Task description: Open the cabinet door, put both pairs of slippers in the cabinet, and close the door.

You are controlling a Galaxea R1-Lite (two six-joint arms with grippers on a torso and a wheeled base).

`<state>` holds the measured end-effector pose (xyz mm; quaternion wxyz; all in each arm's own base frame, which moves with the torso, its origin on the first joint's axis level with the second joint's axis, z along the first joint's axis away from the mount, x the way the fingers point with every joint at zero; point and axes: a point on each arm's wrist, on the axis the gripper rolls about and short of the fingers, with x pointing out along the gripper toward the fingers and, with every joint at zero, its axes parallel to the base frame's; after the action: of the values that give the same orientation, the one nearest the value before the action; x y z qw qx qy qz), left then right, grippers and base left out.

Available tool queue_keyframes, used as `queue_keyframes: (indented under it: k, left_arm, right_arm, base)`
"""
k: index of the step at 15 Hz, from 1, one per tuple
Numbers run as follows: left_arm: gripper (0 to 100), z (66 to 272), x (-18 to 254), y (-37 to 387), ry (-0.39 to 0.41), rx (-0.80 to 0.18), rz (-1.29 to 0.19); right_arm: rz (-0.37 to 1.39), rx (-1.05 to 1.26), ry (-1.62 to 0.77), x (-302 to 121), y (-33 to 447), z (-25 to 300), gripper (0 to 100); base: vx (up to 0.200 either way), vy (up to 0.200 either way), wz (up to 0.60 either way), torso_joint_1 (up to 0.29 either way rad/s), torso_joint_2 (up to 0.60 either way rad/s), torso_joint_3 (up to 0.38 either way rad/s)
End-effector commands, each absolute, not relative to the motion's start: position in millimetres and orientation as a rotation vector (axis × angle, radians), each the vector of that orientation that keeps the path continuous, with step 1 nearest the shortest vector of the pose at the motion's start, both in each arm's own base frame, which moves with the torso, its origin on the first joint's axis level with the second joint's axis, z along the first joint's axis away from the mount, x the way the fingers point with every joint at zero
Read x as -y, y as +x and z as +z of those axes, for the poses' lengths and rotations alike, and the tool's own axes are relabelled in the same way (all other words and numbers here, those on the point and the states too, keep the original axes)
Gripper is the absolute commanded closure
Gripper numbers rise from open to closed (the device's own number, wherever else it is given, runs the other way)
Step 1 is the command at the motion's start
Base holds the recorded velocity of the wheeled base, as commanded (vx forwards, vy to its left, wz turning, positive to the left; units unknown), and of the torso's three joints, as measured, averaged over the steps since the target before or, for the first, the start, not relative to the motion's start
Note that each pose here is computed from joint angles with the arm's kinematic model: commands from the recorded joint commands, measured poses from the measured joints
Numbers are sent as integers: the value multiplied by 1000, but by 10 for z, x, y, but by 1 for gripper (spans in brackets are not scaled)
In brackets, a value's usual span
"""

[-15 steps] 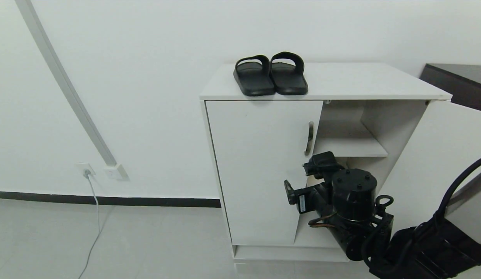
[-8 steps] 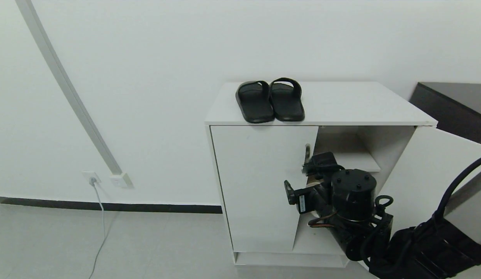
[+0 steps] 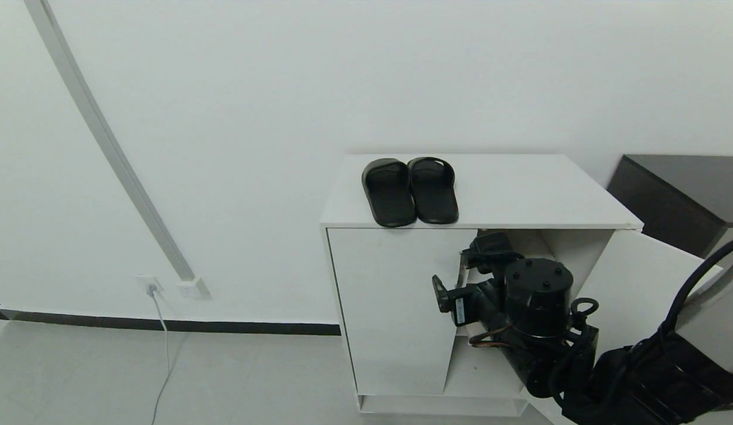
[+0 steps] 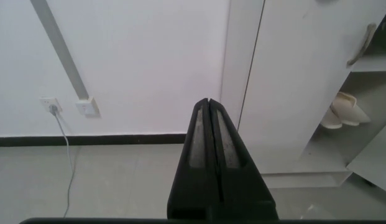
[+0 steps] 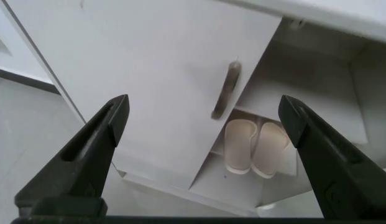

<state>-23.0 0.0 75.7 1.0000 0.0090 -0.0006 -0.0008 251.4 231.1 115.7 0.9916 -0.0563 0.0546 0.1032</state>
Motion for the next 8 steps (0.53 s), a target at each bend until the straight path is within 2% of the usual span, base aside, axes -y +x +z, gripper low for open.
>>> queue_keyframes:
  k: [1,6,8]
  left_arm:
    - [100,757,0,-229,18,0,-2]
    - [100,757,1,-229,18,0,-2]
    - [100,757,1,-229,18,0,-2]
  right_arm:
    - [207,-118,-119,-2314,2524,1122,0]
    - [205,-113,-113,-2306,2530,1132,0]
    - [206,-109,-127,-2301,2525,1123,0]
  base:
    - [0,0,0,242,-574,-330]
    - [0,0,0,258,-592,-332]
    - [0,0,0,105,-273,-132]
